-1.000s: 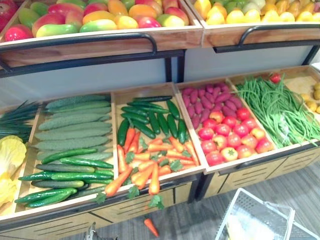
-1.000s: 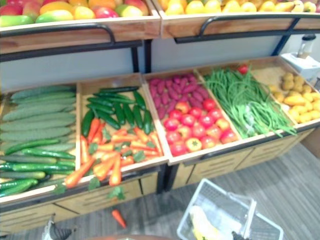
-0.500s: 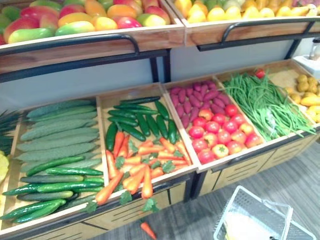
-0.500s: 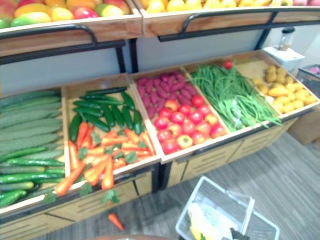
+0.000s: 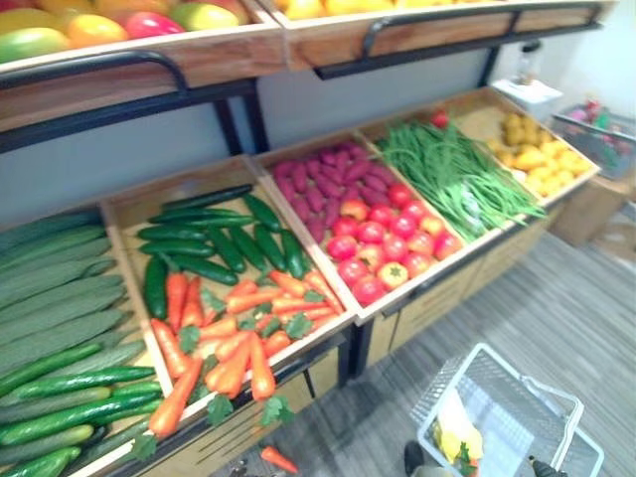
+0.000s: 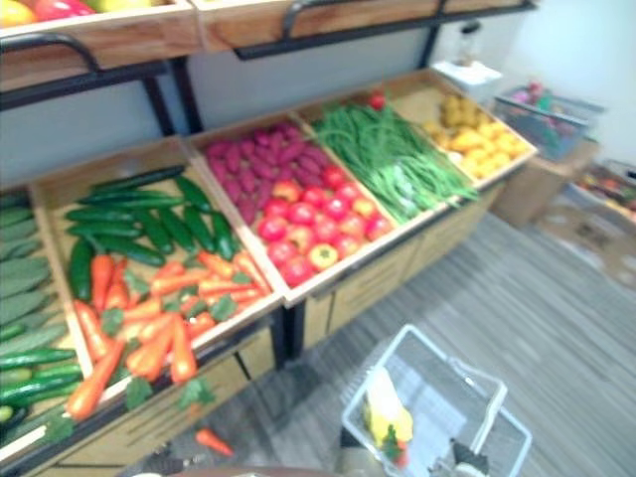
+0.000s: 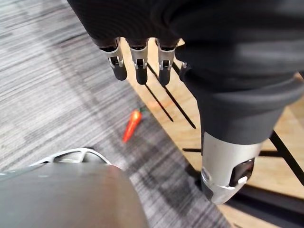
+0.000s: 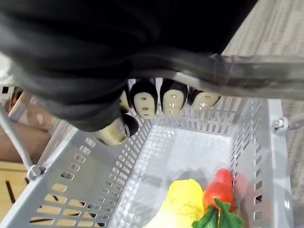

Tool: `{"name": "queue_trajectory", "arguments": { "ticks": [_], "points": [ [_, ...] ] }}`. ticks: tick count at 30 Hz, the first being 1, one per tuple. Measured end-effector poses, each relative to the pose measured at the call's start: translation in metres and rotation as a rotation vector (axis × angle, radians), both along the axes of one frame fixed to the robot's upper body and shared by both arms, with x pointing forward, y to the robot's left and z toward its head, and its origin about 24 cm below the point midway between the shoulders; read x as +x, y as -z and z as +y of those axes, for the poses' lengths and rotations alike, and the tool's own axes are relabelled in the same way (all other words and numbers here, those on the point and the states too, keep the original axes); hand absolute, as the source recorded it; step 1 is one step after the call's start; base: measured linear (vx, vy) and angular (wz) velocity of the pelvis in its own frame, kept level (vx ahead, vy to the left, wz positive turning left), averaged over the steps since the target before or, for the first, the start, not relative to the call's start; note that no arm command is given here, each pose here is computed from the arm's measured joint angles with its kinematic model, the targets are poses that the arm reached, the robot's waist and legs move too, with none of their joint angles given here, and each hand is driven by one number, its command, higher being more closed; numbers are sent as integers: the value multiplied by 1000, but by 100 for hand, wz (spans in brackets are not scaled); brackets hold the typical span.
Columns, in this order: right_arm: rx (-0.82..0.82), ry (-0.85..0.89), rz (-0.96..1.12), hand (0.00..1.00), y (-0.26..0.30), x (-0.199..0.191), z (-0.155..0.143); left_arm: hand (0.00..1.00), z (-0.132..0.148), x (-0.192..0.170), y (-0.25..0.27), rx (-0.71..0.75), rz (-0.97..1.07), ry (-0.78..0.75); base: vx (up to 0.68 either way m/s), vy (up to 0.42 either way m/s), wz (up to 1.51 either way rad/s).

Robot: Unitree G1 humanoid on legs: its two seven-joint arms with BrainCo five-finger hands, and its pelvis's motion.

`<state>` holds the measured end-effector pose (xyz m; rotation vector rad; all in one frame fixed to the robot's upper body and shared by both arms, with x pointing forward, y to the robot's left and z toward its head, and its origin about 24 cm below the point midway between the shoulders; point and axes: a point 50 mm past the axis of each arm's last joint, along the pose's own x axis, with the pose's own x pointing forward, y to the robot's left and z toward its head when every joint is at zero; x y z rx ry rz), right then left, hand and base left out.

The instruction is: Pick vegetable in the basket

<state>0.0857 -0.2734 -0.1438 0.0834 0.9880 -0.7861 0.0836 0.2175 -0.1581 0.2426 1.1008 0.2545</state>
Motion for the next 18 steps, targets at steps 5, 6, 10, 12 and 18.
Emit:
{"name": "queue_trajectory", "arguments": {
  "ticks": [5,6,10,12,18],
  "points": [
    [-14,37,4,100,-1,-7,-3,0,6,-1,-4,20,-21,17,-69,17,-92],
    [-23,4,7,100,-1,-4,-3,0,11,-1,-4,32,-12,22,-63,-51,-143],
    [-50,-9,-10,100,-9,12,-18,0,-6,-4,2,-18,13,32,-96,-108,-138],
    [16,10,27,100,0,11,-5,0,7,5,-2,27,10,67,-30,-168,-119],
    [11,0,77,100,4,-8,-3,0,-1,-2,3,9,51,55,-57,-202,-81]
  ]
}}
